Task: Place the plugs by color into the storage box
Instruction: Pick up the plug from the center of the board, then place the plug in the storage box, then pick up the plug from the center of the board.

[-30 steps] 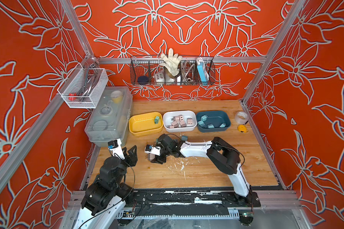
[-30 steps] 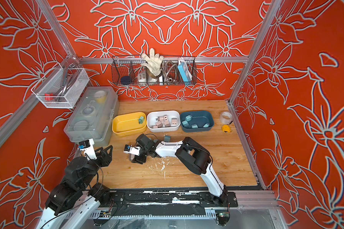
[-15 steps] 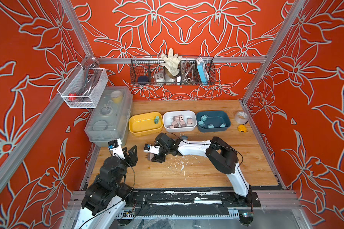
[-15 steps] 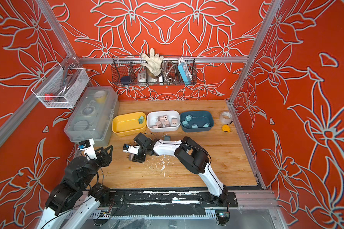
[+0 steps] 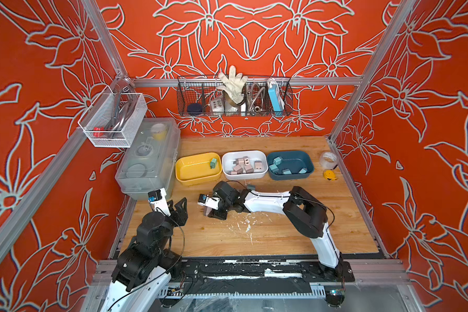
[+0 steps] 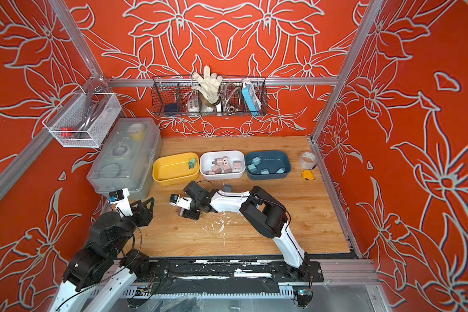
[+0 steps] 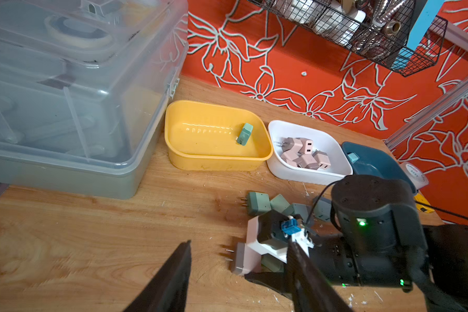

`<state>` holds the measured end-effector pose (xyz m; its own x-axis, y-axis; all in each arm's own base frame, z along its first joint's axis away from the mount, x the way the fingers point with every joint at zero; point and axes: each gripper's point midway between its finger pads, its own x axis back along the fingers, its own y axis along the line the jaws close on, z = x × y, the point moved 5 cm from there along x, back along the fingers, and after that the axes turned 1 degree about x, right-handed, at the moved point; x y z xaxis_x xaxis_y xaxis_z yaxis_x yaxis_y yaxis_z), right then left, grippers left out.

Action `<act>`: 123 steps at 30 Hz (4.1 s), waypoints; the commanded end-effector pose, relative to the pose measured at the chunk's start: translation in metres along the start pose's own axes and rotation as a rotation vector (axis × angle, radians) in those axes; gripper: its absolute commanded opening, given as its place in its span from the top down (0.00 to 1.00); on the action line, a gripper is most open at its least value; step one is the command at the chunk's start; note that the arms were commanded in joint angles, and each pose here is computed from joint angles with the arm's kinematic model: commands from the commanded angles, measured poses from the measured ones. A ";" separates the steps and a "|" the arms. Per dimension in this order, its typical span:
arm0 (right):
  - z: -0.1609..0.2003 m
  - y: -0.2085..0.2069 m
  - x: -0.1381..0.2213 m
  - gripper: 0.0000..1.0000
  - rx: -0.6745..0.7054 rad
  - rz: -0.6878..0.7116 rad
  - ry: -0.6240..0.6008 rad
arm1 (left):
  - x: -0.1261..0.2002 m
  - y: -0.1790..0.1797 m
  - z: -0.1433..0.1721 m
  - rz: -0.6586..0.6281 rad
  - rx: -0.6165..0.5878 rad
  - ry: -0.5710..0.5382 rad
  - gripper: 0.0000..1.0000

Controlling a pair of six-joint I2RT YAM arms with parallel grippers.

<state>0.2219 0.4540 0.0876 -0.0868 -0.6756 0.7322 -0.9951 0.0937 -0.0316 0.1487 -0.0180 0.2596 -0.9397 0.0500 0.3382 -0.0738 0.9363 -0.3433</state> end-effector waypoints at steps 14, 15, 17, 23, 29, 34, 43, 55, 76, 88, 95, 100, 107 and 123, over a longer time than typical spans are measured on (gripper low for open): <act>-0.023 -0.045 0.088 0.69 -0.257 0.162 -0.144 | -0.005 -0.001 0.000 -0.004 -0.001 0.008 0.43; -0.020 -0.050 0.093 0.69 -0.276 0.179 -0.143 | -0.006 -0.001 0.001 -0.002 -0.002 0.011 0.43; -0.011 -0.062 0.105 0.69 -0.322 0.215 -0.141 | -0.007 -0.002 0.002 0.004 -0.003 0.016 0.44; 0.022 -0.099 0.145 0.68 -0.451 0.319 -0.160 | -0.014 -0.010 0.007 0.055 -0.010 0.060 0.45; 0.040 -0.126 0.171 0.68 -0.474 0.424 -0.129 | -0.017 -0.017 0.010 0.095 -0.023 0.096 0.45; 0.049 -0.151 0.183 0.68 -0.516 0.489 -0.099 | -0.022 -0.022 0.013 0.124 -0.030 0.134 0.46; 0.091 -0.208 0.174 0.68 -0.647 0.561 0.003 | -0.042 -0.037 0.030 0.179 -0.043 0.306 0.47; 0.108 -0.268 0.156 0.42 -0.706 0.664 0.096 | -0.057 -0.051 0.049 0.249 -0.030 0.461 0.48; 0.086 -0.206 0.205 0.34 -0.748 0.579 -0.124 | -0.063 -0.055 0.055 0.266 -0.017 0.509 0.49; 0.092 -0.126 0.205 0.39 -0.824 0.445 -0.278 | -0.074 -0.056 0.069 0.257 -0.006 0.606 0.53; 0.101 -0.108 0.200 0.39 -0.766 0.423 -0.237 | -0.084 -0.056 0.083 0.227 -0.026 0.690 0.49; 0.103 -0.100 0.203 0.38 -0.717 0.415 -0.248 | -0.091 -0.060 0.103 0.205 -0.084 0.783 0.44; 0.103 -0.092 0.211 0.37 -0.665 0.426 -0.284 | -0.100 -0.076 0.117 0.159 -0.173 0.734 0.36; 0.101 -0.089 0.212 0.36 -0.658 0.400 -0.282 | -0.148 -0.072 0.162 0.052 -0.204 0.699 0.32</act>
<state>0.2917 0.2263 0.1750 -0.5383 -0.6313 0.5583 -0.6418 0.7365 0.2139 0.2281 -0.1431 0.0917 -0.4768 0.2423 0.8450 0.0797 0.9692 -0.2330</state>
